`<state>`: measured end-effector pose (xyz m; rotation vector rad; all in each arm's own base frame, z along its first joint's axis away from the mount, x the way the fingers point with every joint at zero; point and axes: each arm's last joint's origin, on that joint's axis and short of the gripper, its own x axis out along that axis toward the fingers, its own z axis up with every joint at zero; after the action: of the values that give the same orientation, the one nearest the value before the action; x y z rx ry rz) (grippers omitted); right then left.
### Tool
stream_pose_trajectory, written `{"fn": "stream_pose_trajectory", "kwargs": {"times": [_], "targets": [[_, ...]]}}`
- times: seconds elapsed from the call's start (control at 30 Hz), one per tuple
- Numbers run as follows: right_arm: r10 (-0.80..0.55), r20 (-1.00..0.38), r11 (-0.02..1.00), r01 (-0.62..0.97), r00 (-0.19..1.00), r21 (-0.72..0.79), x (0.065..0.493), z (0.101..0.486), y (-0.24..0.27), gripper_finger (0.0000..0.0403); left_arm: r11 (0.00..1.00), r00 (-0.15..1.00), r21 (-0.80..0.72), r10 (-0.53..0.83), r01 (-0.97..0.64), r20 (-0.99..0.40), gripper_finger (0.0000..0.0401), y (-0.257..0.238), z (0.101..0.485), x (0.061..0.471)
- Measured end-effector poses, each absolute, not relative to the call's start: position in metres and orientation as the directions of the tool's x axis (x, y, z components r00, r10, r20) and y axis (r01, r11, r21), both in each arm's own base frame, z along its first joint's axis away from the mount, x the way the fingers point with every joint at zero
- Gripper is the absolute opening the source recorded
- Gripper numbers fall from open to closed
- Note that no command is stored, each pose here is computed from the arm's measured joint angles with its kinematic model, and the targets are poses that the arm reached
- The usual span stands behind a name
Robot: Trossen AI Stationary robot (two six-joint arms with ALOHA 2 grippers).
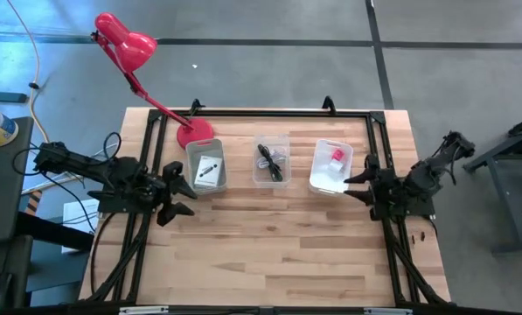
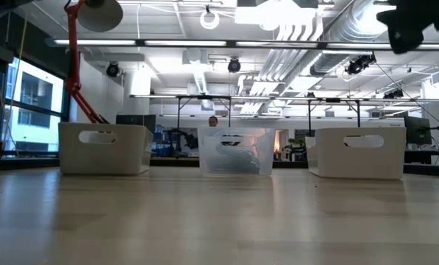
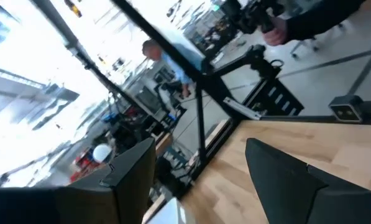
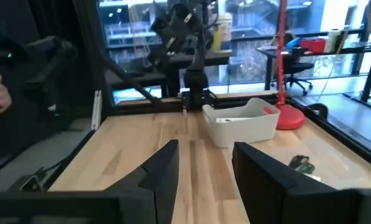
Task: Pick and place items into bin
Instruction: Return to Home Position
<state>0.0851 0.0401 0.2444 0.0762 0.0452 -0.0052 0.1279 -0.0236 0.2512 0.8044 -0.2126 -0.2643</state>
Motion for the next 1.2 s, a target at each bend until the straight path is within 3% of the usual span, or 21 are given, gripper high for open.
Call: {"fn": "stream_pose_trajectory", "kwargs": {"times": [0.13, 0.23, 0.63, 0.7, 0.8, 0.87, 0.97, 1.2], "targets": [[-0.002, 0.023, 0.994, 0.000, 1.000, 0.111, 0.074, 0.234, 0.029, 0.0142, 0.681, 0.953, 0.721, -0.284, 0.127, 0.101, 0.0237, -0.022, 0.243, 0.122], [0.086, 0.070, 0.990, -0.093, 0.994, 0.105, 0.067, 0.234, 0.024, 0.0142, 0.669, 0.942, 0.730, -0.317, 0.140, 0.110, 0.0237, -0.023, 0.243, 0.120], [0.239, 0.077, 0.967, -0.244, 0.968, 0.066, 0.071, 0.236, 0.019, 0.0142, 0.579, 0.902, 0.780, -0.430, 0.240, 0.042, 0.0237, -0.026, 0.237, 0.119], [0.234, 0.107, 0.970, -0.240, 0.966, 0.045, 0.074, 0.233, 0.019, 0.0142, 0.565, 0.916, 0.786, -0.401, 0.251, -0.005, 0.0237, -0.025, 0.232, 0.119], [0.194, 0.086, 0.979, -0.199, 0.977, 0.043, 0.083, 0.212, 0.017, 0.0142, 0.631, 0.945, 0.727, -0.319, 0.269, -0.073, 0.0237, -0.022, 0.225, 0.119], [0.187, 0.070, 0.980, -0.191, 0.980, 0.060, 0.089, 0.195, 0.016, 0.0142, 0.613, 0.930, 0.743, -0.367, 0.268, -0.033, 0.0237, -0.024, 0.225, 0.119], [0.216, 0.102, 0.971, -0.225, 0.971, 0.080, 0.095, 0.178, 0.014, 0.0142, 0.484, 0.849, 0.821, -0.529, 0.304, -0.003, 0.0237, -0.028, 0.224, 0.113], [0.272, 0.179, 0.959, -0.283, 0.945, 0.036, 0.094, 0.187, 0.008, 0.0142, 0.509, 0.877, 0.841, -0.471, 0.183, 0.094, 0.0237, -0.024, 0.233, 0.097]]}}
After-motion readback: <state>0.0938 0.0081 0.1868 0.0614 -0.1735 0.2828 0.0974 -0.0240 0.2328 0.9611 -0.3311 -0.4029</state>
